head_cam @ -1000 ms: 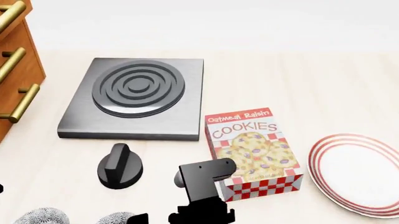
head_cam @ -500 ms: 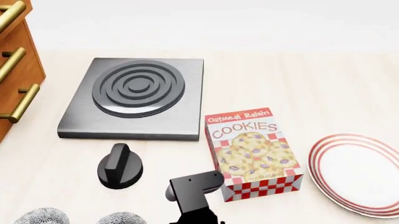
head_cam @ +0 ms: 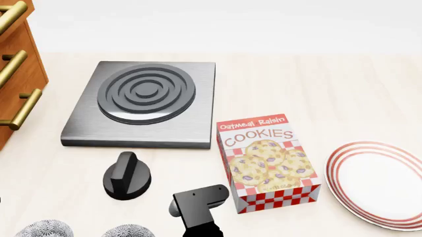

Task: Pick the akita bowl from table center and place it on the plate.

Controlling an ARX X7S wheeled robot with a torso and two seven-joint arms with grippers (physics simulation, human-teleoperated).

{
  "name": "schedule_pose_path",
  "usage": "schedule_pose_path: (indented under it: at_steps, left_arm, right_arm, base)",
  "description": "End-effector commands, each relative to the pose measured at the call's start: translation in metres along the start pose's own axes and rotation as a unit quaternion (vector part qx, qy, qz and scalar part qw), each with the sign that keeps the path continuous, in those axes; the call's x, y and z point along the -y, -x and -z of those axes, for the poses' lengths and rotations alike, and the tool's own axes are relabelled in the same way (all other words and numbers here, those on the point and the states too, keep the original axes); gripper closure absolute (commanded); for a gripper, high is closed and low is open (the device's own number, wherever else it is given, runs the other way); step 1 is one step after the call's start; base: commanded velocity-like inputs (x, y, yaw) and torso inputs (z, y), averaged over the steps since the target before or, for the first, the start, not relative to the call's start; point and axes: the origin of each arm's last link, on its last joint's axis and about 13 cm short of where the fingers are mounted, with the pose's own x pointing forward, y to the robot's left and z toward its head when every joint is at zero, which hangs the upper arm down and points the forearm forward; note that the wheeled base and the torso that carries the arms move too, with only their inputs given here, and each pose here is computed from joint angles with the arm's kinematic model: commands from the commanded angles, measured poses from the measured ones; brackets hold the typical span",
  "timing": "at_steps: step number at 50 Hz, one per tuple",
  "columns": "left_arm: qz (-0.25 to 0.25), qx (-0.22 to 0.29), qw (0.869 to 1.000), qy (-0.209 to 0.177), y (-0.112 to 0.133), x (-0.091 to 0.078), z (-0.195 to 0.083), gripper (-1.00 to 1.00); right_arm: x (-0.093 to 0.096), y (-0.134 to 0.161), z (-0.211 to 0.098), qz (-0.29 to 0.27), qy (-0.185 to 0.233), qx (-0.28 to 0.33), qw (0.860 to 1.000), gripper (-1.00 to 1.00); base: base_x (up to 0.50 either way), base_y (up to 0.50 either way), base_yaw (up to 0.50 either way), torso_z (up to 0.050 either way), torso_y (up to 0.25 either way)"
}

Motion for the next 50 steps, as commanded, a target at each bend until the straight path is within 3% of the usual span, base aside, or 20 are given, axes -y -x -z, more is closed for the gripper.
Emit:
schedule_pose_path:
  at_steps: [1, 10, 11, 24, 31, 32, 38, 42, 50]
  left_arm:
    - [0.000, 0.000, 1.000, 0.001, 0.001, 0.000, -0.001, -1.00]
    - [-0.001, 0.001, 1.000, 0.001, 0.001, -0.001, -0.001, -1.00]
    - [-0.001, 0.001, 1.000, 0.001, 0.000, -0.001, -0.001, -1.00]
    - [0.000, 0.001, 1.000, 0.001, 0.001, -0.001, -0.001, -1.00]
    - [0.000, 0.002, 1.000, 0.002, 0.000, -0.001, -0.002, -1.00]
    - [0.000, 0.002, 1.000, 0.003, 0.000, -0.001, -0.002, -1.00]
    - [0.001, 0.003, 1.000, 0.003, 0.001, 0.001, -0.003, -1.00]
    - [0.002, 0.004, 1.000, 0.003, 0.000, 0.001, -0.004, -1.00]
    - [0.001, 0.006, 1.000, 0.005, -0.002, 0.001, -0.005, -1.00]
  right_arm:
    - [0.000, -0.003, 0.004, -0.002, 0.001, -0.008, 1.000, -1.00]
    - [0.001, -0.005, 0.004, -0.002, 0.001, -0.007, 1.000, -1.00]
    - [0.000, -0.005, 0.004, -0.001, 0.003, -0.007, 1.000, 1.00]
    - [-0.001, 0.002, 0.000, 0.013, 0.006, 0.018, 1.000, 1.00]
    - [-0.005, 0.033, -0.020, 0.053, 0.040, 0.120, 0.991, 1.00]
    - [-0.006, 0.041, -0.020, 0.075, 0.064, 0.140, 0.985, 1.00]
    - [-0.015, 0.076, -0.023, 0.122, 0.112, 0.223, 0.961, 1.00]
    - [-0.019, 0.097, -0.023, 0.179, 0.161, 0.278, 0.930, 1.00]
    - [-0.019, 0.124, -0.023, 0.224, 0.185, 0.332, 0.897, 1.00]
  base:
    - [0.00, 0.00, 0.00, 0.000, 0.000]
    - [0.00, 0.00, 0.00, 0.000, 0.000]
    - [0.00, 0.00, 0.00, 0.000, 0.000]
    - [0.00, 0.00, 0.00, 0.000, 0.000]
    - [0.00, 0.00, 0.00, 0.000, 0.000]
    - [0.00, 0.00, 0.00, 0.000, 0.000]
    - [0.00, 0.00, 0.00, 0.000, 0.000]
    - [0.00, 0.00, 0.00, 0.000, 0.000]
    - [0.00, 0.00, 0.00, 0.000, 0.000]
